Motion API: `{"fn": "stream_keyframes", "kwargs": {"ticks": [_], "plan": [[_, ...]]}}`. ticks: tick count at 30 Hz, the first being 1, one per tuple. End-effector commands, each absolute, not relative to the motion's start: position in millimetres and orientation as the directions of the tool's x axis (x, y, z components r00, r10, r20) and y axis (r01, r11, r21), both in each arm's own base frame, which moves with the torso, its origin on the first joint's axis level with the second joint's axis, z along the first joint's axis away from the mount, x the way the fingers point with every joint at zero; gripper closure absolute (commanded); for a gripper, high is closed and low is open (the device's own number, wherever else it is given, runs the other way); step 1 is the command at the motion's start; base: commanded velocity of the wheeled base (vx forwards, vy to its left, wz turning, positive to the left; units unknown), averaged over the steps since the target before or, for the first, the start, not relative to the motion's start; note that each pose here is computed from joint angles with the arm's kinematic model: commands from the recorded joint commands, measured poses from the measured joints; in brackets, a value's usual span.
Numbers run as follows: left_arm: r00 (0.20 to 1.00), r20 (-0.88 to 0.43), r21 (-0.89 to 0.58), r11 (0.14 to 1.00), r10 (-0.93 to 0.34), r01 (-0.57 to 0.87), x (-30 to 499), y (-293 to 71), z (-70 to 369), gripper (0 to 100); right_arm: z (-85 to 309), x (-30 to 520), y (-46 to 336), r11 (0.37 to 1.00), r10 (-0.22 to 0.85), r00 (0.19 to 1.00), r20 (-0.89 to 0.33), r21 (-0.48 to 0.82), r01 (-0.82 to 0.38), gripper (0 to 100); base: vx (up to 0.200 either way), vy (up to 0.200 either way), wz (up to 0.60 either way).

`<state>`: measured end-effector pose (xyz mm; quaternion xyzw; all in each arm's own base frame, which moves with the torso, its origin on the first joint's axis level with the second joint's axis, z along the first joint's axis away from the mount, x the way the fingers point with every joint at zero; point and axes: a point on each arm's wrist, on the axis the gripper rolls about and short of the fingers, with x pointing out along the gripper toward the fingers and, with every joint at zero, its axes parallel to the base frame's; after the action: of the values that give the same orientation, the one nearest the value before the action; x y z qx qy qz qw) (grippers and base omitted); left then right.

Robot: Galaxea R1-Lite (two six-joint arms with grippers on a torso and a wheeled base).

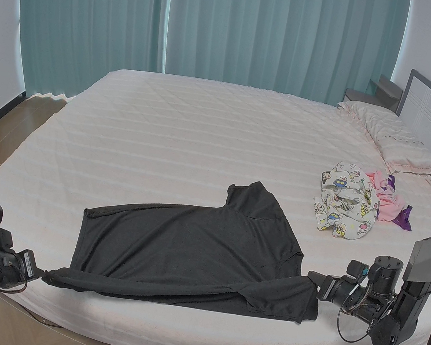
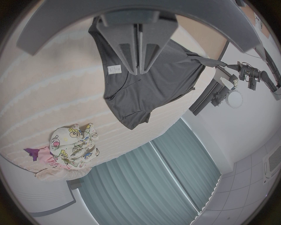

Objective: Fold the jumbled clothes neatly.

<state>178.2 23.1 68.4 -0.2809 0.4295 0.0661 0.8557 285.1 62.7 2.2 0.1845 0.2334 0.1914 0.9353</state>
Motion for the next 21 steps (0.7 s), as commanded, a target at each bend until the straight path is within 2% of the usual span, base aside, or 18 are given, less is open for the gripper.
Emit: {"fn": "stream_keyframes", "kwargs": {"ticks": [1, 8, 13, 17, 21], "plan": [[0.592, -0.797, -0.398, 0.839, -0.117, -0.371, 170, 26, 61, 100, 8, 272, 61, 0.852, 0.465, 0.804, -0.372, 0.435, -0.291, 100, 0.0, 0.0, 0.0], [0.607, -0.79, -0.4, 0.827, -0.093, -0.394, 162, 32, 63, 100, 6, 265, 62, 0.845, 0.482, 0.783, -0.393, 0.443, -0.299, 100, 0.0, 0.0, 0.0], [0.573, -0.813, -0.371, 0.848, -0.1, -0.379, 155, 30, 56, 100, 10, 268, 63, 0.843, 0.484, 0.792, -0.371, 0.441, -0.309, 100, 0.0, 0.0, 0.0], [0.579, -0.809, -0.372, 0.849, -0.099, -0.374, 159, 32, 58, 100, 17, 275, 63, 0.84, 0.484, 0.809, -0.334, 0.437, -0.322, 100, 0.0, 0.0, 0.0], [0.603, -0.793, -0.387, 0.834, -0.084, -0.393, 186, 41, 61, 100, 19, 290, 66, 0.835, 0.485, 0.825, -0.291, 0.433, -0.339, 100, 0.0, 0.0, 0.0]]}}
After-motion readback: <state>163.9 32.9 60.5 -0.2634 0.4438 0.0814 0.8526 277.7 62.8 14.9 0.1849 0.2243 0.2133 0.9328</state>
